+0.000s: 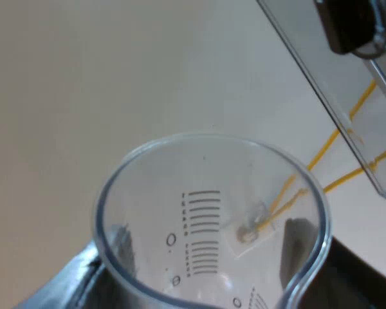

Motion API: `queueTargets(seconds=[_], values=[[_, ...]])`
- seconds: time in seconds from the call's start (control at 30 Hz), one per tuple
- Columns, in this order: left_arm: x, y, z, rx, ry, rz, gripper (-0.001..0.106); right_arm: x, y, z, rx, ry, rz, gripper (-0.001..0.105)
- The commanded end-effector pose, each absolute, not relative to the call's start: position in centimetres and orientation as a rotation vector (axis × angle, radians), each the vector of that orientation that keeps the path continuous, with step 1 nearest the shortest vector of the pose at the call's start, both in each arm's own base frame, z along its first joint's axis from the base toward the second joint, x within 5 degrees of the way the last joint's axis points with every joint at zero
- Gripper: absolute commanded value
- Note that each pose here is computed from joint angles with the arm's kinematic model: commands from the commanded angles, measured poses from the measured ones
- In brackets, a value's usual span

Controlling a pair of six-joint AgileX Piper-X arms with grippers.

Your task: Pour the beans into the coffee machine

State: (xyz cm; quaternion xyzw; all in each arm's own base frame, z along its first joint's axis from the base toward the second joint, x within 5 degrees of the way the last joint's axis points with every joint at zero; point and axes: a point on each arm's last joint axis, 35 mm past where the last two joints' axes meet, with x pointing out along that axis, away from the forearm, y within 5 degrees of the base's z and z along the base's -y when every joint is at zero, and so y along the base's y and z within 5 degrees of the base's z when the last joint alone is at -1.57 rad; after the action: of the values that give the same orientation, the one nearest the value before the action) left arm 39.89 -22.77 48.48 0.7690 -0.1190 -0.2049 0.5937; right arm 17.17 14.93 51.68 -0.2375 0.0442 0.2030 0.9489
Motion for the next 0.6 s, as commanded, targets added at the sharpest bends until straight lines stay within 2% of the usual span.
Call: queueTargets(seconds=[0.03, 0.37, 0.5, 0.6], values=[[39.5, -22.7, 49.3, 1.692, -0.261, -0.439, 0.034, 16.9, 14.6, 52.3, -0.483, 0.069, 0.41, 0.062], [39.8, -22.0, 49.3, 1.366, -0.043, -0.284, 0.034, 16.9, 14.6, 52.2, -0.484, 0.071, 0.411, 0.062], [39.8, -21.6, 49.3, 1.107, 0.054, -0.171, 0.034, 16.9, 14.6, 52.2, -0.485, 0.072, 0.414, 0.062], [39.9, -21.3, 49.4, 0.98, 0.107, -0.071, 0.034, 16.9, 14.6, 52.2, -0.485, 0.072, 0.414, 0.062]])
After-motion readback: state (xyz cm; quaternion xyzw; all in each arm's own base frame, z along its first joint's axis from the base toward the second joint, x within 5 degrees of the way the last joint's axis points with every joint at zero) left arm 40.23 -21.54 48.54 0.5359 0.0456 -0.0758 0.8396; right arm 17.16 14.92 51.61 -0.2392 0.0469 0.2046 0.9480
